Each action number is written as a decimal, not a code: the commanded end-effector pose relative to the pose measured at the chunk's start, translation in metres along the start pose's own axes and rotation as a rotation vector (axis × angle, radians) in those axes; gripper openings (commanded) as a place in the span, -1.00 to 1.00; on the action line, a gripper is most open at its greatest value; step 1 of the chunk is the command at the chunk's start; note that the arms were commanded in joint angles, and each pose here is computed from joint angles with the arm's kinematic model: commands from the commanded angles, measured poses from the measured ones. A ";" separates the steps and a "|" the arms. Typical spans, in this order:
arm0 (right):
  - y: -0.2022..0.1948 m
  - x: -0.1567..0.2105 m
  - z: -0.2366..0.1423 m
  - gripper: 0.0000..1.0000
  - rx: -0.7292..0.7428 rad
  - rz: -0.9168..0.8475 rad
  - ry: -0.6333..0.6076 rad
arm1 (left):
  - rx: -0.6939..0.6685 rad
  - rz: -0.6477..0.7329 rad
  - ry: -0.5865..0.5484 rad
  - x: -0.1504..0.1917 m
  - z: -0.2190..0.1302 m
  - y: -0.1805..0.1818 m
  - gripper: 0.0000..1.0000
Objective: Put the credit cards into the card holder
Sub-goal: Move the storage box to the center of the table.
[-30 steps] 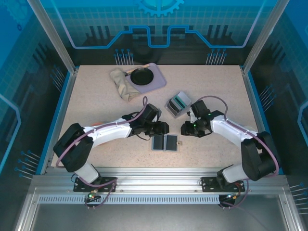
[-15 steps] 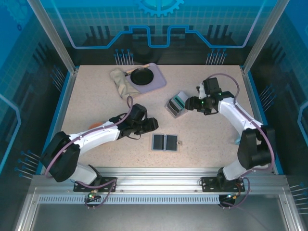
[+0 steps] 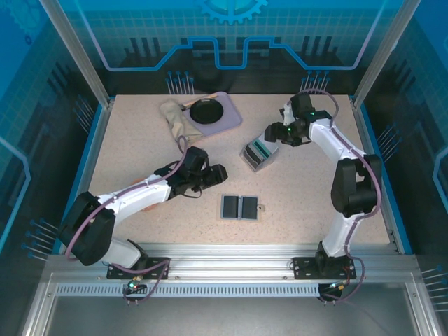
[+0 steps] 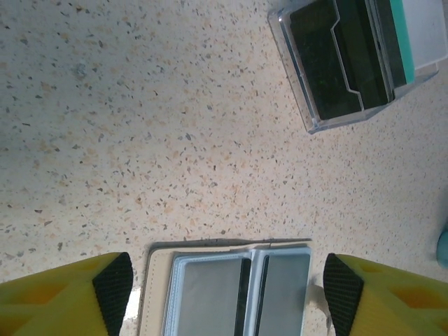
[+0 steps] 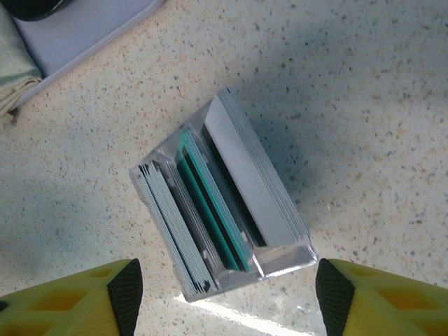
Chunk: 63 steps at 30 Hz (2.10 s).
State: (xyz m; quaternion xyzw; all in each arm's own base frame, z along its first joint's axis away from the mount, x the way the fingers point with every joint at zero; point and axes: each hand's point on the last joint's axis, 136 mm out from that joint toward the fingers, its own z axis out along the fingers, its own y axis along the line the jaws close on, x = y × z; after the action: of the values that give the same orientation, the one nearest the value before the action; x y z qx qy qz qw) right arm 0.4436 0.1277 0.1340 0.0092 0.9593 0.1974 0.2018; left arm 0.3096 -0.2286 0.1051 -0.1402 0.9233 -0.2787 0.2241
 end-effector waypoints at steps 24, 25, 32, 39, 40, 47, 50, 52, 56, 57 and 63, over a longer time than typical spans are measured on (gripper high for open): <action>0.025 0.001 0.069 0.36 -0.255 0.027 0.236 | 0.013 -0.054 0.009 -0.007 0.005 0.003 0.57; 0.029 0.003 0.067 0.36 -0.273 0.027 0.238 | 0.011 -0.056 0.008 -0.007 0.005 0.004 0.57; 0.057 0.024 0.053 0.35 -0.366 0.025 0.251 | 0.012 -0.060 0.016 -0.005 0.006 0.005 0.58; 0.072 0.044 0.042 0.35 -0.369 0.005 0.265 | 0.017 -0.059 0.020 -0.004 0.007 0.004 0.57; 0.073 0.045 0.040 0.35 -0.367 0.000 0.264 | 0.019 -0.059 0.021 -0.003 0.007 0.004 0.58; 0.066 0.045 0.027 0.36 -0.290 -0.028 0.233 | 0.026 -0.059 0.033 -0.002 0.008 0.003 0.57; 0.051 0.041 0.022 0.38 -0.183 -0.040 0.207 | 0.029 -0.064 0.037 -0.001 0.008 0.002 0.57; 0.042 0.040 0.018 0.38 -0.120 -0.055 0.192 | 0.031 -0.068 0.040 -0.001 0.009 0.002 0.57; 0.037 0.033 0.004 0.38 -0.054 -0.099 0.147 | 0.035 -0.088 0.047 -0.002 0.012 0.002 0.58; 0.037 0.031 0.000 0.38 -0.037 -0.112 0.130 | 0.044 -0.099 0.053 -0.002 0.014 0.001 0.58; 0.041 0.030 -0.009 0.31 0.035 -0.197 0.092 | 0.088 -0.154 0.096 -0.010 0.031 -0.008 0.57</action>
State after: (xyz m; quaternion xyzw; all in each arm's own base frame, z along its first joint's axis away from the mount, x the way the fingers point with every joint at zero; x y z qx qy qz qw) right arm 0.4197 0.1653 0.1416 -0.0650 0.9635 0.1964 0.1699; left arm 0.3236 -0.2327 0.0841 -0.1827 0.9154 -0.3119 0.1772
